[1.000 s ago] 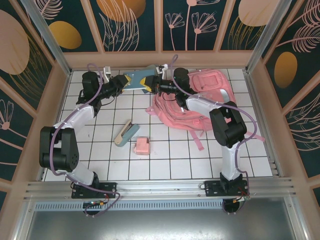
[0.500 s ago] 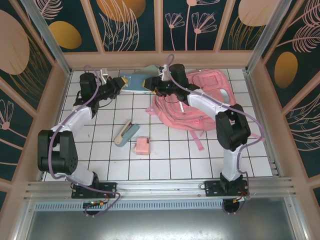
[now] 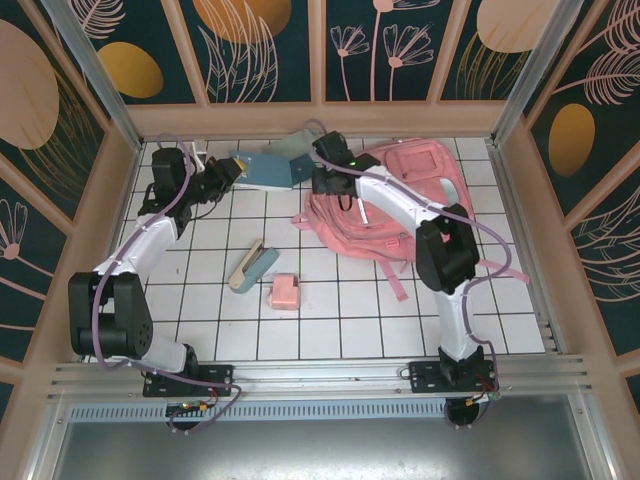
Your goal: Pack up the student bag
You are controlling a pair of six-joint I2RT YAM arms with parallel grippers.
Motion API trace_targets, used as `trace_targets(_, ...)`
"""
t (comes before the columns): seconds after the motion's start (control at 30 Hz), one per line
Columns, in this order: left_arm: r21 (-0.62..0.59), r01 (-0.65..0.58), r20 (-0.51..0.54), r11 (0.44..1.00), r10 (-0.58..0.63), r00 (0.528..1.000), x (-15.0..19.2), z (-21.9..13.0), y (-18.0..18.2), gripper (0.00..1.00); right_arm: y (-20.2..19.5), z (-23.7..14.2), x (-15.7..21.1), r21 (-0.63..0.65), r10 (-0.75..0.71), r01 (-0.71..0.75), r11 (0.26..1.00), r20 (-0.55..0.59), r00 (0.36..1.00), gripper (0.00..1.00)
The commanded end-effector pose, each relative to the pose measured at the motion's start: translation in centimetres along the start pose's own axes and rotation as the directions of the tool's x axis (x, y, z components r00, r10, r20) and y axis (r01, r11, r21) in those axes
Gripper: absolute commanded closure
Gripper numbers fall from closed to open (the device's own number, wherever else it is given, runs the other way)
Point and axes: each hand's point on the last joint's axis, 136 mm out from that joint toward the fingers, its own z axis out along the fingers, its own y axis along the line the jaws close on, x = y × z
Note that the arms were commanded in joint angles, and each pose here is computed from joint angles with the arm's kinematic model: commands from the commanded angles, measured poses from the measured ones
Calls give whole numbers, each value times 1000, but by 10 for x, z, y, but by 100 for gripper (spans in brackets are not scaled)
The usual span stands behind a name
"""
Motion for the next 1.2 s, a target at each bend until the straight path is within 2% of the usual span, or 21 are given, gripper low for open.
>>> trace_targets(0.0, 23, -52, 13, 998, 52, 999, -1, -7, -12, 100, -33, 12, 20, 186, -88, 100, 977, -69, 994, 45)
trace_targets(0.23, 20, -63, 4, 998, 63, 998, 3, -11, -13, 100, -46, 24, 33, 263, -89, 111, 958, -94, 992, 48)
trace_targets(0.33, 19, -65, 4, 998, 65, 998, 3, -11, -13, 100, -47, 26, 37, 266, -97, 121, 956, -103, 990, 54)
trace_targets(0.43, 23, -58, -1, 998, 58, 998, 4, -10, -11, 100, -51, 35, 49, 271, -106, 140, 952, -136, 985, 67)
trace_targets(0.57, 23, -49, -2, 999, 49, 999, 5, -9, -9, 100, -53, 35, 56, 274, -108, 147, 950, -150, 983, 100)
trace_targets(0.73, 43, -22, -15, 999, 23, 1000, 8, -5, -6, 100, -40, 4, 23, 221, -99, 108, 969, -49, 994, 100)
trace_targets(0.97, 35, 32, 10, 999, -32, 999, 12, 0, 11, 100, -15, -61, -40, 61, -49, 41, 997, 137, 989, 100)
trace_targets(1.17, 43, 39, -10, 998, -38, 999, 28, 23, 9, 100, -14, -101, -70, -58, 19, -8, 998, 192, 981, 100)
